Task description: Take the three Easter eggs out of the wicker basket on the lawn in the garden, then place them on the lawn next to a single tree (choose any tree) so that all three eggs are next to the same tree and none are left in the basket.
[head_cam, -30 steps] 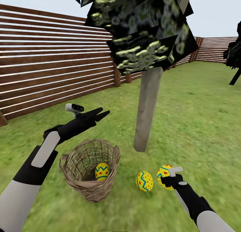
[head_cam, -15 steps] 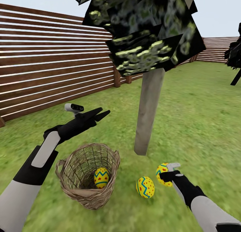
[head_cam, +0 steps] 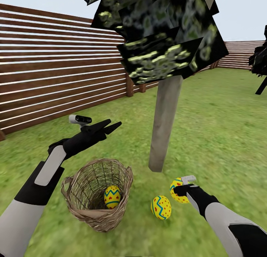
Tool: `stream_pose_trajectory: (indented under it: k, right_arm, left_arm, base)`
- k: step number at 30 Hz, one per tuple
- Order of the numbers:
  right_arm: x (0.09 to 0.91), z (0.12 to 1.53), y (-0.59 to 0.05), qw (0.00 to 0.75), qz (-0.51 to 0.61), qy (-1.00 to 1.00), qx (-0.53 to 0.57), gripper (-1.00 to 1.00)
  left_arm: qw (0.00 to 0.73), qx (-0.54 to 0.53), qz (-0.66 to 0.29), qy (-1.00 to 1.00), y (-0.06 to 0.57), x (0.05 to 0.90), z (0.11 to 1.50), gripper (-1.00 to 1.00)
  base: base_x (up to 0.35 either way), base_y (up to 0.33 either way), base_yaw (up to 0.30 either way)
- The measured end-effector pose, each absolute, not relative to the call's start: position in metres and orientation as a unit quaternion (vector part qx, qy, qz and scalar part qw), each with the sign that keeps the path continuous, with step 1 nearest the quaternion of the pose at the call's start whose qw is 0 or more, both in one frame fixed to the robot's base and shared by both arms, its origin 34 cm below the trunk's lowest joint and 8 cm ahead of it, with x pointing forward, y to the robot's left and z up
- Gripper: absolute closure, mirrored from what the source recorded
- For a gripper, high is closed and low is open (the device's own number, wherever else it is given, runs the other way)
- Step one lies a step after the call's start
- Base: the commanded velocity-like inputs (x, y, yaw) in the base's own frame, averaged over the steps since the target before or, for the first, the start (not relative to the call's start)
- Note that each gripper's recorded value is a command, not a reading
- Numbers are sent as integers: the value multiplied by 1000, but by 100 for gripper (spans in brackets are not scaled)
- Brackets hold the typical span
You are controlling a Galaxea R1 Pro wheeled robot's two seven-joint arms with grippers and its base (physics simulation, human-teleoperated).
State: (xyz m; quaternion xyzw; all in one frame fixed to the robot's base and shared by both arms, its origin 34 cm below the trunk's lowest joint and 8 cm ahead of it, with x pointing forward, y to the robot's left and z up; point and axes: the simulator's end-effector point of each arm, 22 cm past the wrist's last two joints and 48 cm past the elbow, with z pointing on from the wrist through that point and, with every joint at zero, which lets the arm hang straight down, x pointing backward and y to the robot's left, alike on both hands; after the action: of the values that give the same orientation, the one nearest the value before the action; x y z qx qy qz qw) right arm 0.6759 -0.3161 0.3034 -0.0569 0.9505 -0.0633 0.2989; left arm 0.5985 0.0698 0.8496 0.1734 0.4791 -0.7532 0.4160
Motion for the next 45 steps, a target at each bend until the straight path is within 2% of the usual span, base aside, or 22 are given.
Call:
stream_pose_trajectory:
  k: [20, 25, 45]
  right_arm:
    - [686, 299, -315, 313, -60, 947, -51, 100]
    - [699, 310, -335, 357, -108, 927, -33, 100]
    - [689, 290, -343, 338, -120, 933, -43, 100]
  left_arm:
    - [401, 161, -756, 491, 64, 607, 827, -100]
    - [399, 157, -756, 495, 64, 611, 821, -100]
    - [391, 150, -759, 498, 63, 617, 808, -100]
  base:
    - [0, 0, 83]
    - [0, 0, 79]
    - [0, 0, 47]
